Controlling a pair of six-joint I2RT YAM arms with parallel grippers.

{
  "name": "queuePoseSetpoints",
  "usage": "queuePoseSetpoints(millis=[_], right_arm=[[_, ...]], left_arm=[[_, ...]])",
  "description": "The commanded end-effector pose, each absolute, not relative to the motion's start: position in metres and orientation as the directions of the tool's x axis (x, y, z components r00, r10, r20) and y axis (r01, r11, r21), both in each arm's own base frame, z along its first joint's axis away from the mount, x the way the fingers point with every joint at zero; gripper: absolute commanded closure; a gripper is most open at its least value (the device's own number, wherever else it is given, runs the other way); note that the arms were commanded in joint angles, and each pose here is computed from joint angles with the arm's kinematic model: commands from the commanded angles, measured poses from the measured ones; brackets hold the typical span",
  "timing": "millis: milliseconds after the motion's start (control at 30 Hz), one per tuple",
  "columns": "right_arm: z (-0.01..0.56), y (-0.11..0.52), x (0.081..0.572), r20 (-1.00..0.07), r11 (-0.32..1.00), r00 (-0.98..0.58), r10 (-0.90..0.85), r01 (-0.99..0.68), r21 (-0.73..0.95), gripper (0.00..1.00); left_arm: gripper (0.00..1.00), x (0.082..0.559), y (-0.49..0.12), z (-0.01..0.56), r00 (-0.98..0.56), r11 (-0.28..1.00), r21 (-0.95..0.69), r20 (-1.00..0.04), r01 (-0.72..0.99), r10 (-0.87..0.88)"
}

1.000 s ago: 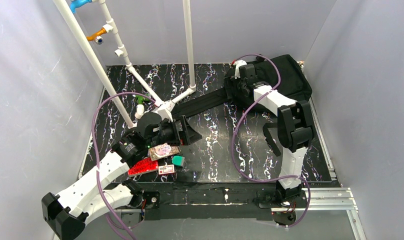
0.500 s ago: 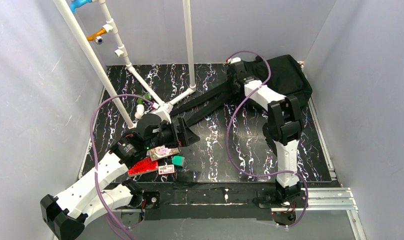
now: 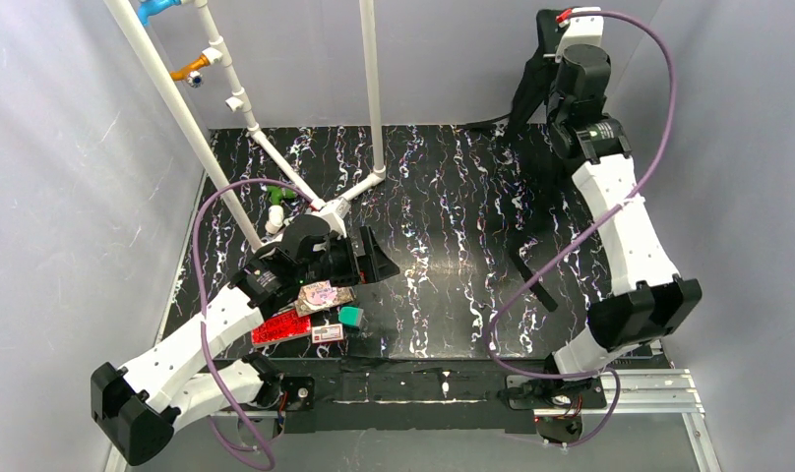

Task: Pack the student bag
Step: Place the student bag at the center of the board.

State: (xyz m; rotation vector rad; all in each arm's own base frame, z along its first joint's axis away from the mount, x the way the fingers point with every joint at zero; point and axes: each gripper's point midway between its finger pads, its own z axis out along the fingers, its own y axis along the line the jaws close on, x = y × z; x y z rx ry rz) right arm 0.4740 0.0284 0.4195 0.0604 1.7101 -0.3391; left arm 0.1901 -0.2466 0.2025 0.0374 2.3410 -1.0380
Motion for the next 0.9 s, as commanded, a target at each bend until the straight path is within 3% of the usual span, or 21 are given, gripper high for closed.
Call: queuePoseSetpoints(millis=[0,133,267,400,467,500,600,667,867], right_arm=[[0.492,0.059,0.460,-0.970,0.971,0.072,-0.232,0.085,-0.226,0.99],[0.451,0.133,0.451,-0.925,0.886,0.086,-0.371,-0.265,-0.380,0.99],[0.370,0.200,0.422,-0.889,0.790,0.023,-0.457,-0.448,-0.418,0.99],[0.281,0.259,0.362,-0.913,0.718,-0.014,-0.408,-0.623,-0.311,0.99],[0.230,0.275,0.310,-0.945,0.656,-0.095,-0.313,-0.742,-0.142,0.99],[0.198,0.275,0.281,-0.939,0.608,-0.171,-0.297,-0.792,-0.048,0.99],[0.138,0.270,0.223,-0.859,0.563,-0.442,-0.257,-0.791,0.239,0.99],[0.100,0.259,0.194,-0.723,0.623,-0.659,-0.208,-0.659,0.422,0.99],[0.078,0.255,0.162,-0.601,0.603,-0.794,-0.093,-0.525,0.600,0.96]], left_arm=[[0.01,0.189,-0.248,0.226,-0.805,0.666,-0.683,-0.556,0.301,-0.206],[0.01,0.187,-0.246,0.219,-0.814,0.669,-0.686,-0.543,0.287,-0.207],[0.01,0.185,-0.245,0.214,-0.821,0.671,-0.692,-0.527,0.266,-0.218],[0.01,0.184,-0.236,0.208,-0.811,0.686,-0.687,-0.529,0.237,-0.250],[0.01,0.186,-0.219,0.197,-0.789,0.706,-0.697,-0.503,0.128,-0.354],[0.01,0.186,-0.213,0.187,-0.783,0.689,-0.724,-0.442,0.024,-0.437],[0.01,0.194,-0.228,0.179,-0.766,0.530,-0.820,-0.194,-0.216,-0.612],[0.01,0.213,-0.243,0.185,-0.739,0.402,-0.851,-0.024,-0.338,-0.673],[0.01,0.230,-0.266,0.163,-0.761,0.419,-0.809,0.051,-0.411,-0.647]])
